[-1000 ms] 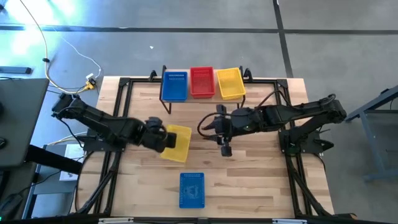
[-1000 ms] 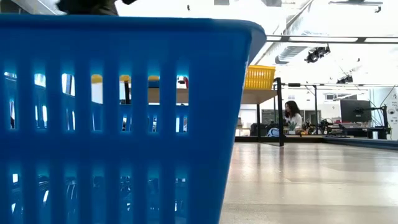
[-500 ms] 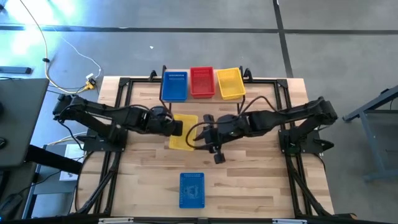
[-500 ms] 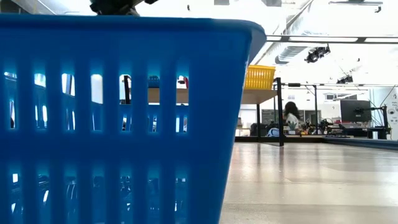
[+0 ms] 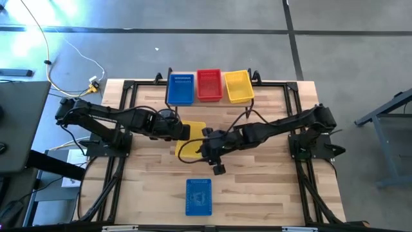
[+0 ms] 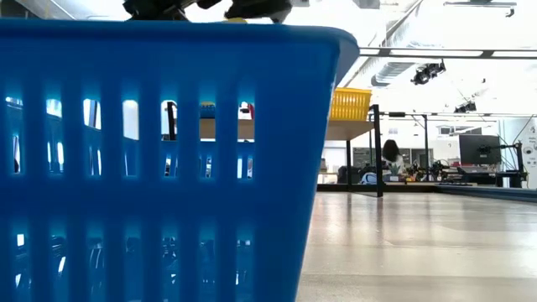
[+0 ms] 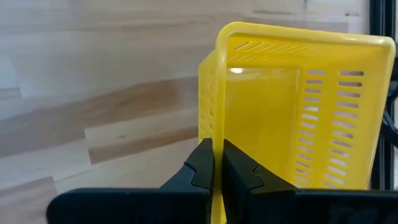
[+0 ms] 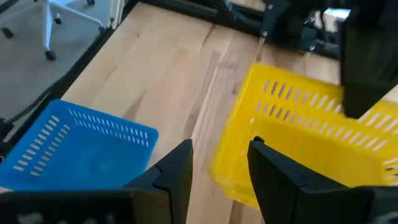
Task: Stack baskets on shelf by color
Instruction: Stack the yellow basket on top of the yellow basket on the shelf
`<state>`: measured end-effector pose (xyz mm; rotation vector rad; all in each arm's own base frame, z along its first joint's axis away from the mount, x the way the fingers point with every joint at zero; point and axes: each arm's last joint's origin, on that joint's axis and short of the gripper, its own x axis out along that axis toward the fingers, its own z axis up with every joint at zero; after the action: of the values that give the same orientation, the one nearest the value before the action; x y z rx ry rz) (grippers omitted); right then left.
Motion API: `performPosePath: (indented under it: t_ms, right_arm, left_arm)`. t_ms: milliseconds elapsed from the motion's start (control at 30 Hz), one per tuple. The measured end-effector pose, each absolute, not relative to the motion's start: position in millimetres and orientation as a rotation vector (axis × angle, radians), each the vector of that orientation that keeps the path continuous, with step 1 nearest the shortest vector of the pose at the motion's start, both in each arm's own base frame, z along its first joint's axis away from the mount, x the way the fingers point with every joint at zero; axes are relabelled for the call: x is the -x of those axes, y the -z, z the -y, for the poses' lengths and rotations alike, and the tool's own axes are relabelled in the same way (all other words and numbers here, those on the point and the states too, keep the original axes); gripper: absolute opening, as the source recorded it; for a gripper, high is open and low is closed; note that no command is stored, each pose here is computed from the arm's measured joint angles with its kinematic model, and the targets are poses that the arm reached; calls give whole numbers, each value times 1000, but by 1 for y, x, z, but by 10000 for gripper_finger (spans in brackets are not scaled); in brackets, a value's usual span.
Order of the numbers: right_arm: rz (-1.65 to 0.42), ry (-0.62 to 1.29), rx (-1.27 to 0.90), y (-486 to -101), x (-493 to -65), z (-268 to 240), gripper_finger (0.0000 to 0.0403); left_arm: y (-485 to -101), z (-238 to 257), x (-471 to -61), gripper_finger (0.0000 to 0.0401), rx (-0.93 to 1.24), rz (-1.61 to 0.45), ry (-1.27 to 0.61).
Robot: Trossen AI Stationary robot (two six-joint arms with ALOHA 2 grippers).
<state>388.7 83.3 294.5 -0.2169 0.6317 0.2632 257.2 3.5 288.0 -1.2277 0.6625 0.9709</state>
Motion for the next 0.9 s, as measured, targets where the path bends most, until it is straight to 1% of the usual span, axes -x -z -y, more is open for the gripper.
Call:
performPosePath:
  t_ms: [200,400,533,700,800,900]
  right_arm:
    - [-613,-276,137,-289,-396,-87,140]
    - [-602,-274,139,-289,-397,-89,140]
    - [-603,-261,139,-288,-397,-88,140]
    - [-646,-207,101,-285,-396,-87,140]
    - [-692,-163,117,-281,-393,-86,140]
    - [-727,-146,90,-279,-391,-85,140]
  left_arm:
    - [-289,0,-258,0,1232,-662,-949]
    - [-289,0,-259,0,1234,-656,-947]
    - [-292,0,-263,0,1256,-612,-909]
    - [-296,0,-270,0,1259,-564,-839]
    - [-297,2,-271,0,1263,-553,-822]
    - [-297,5,-272,0,1266,-553,-812]
